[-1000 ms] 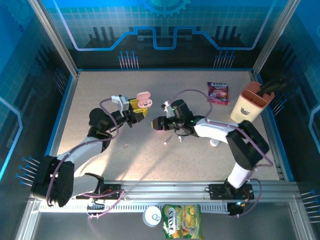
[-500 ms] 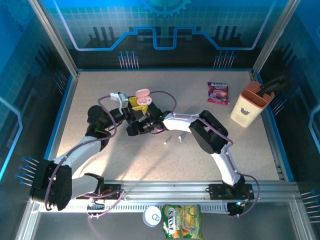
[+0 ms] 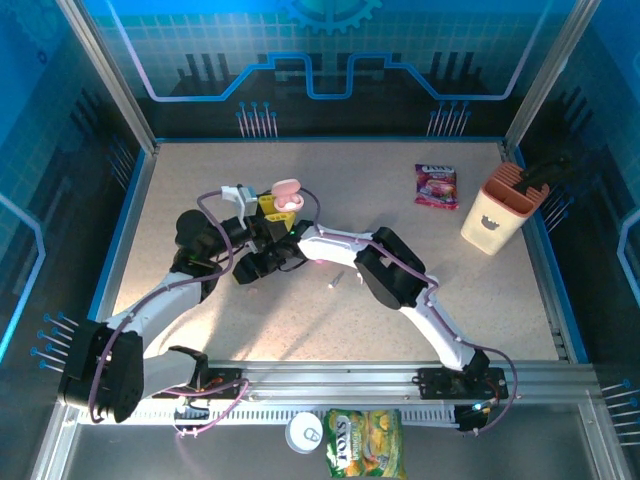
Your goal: Insert wireless bluetooth earbuds into charging case
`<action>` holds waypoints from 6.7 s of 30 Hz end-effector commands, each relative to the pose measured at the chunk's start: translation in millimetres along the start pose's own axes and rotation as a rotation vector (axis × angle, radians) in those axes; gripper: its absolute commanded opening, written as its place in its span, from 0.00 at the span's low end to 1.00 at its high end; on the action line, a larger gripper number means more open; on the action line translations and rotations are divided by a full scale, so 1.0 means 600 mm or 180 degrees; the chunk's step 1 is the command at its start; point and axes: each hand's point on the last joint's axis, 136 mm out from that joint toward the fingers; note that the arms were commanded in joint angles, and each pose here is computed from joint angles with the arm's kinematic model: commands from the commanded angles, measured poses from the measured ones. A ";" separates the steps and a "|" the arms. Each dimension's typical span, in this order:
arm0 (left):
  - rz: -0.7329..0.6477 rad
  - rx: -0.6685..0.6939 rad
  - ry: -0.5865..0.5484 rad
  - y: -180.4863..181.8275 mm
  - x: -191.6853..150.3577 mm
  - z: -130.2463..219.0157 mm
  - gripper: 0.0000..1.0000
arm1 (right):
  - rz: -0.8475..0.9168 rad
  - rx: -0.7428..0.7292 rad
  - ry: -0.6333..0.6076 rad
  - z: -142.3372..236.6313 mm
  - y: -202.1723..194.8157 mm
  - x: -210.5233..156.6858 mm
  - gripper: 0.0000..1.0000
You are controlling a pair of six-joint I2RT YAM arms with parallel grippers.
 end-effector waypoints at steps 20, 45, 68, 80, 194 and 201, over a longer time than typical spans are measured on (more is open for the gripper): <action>-0.0172 -0.0071 -0.0076 -0.012 0.027 0.001 0.39 | 0.0295 0.0112 0.0579 0.010 0.060 -0.082 0.37; -0.0170 -0.0054 -0.0068 -0.008 0.023 0.000 0.39 | 0.0401 -0.0089 0.0862 0.004 0.052 -0.121 0.19; -0.0410 0.0317 -0.0394 -0.013 0.023 0.037 0.39 | -0.0221 -0.0847 -0.0338 0.241 -0.052 -0.087 0.17; -0.0565 0.0497 -0.0175 -0.002 -0.050 0.008 0.39 | -0.0587 -0.1478 -0.0921 0.456 -0.081 -0.123 0.17; -0.0314 -0.0148 -0.0387 -0.050 -0.092 -0.107 0.39 | -0.0936 0.0251 -0.1815 0.523 0.077 -0.029 0.45; -0.0345 -0.0214 -0.0358 -0.058 -0.095 -0.104 0.42 | -0.0893 0.0196 -0.1847 0.525 0.076 -0.032 0.25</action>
Point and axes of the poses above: each hand's point on the last joint's axis, 136 mm out from that joint toward the fingers, its own z axis back along the fingers, its own y axis along the line the jaws close on, x = y × z, and after that the axes turned 12 degrees about z, right-handed
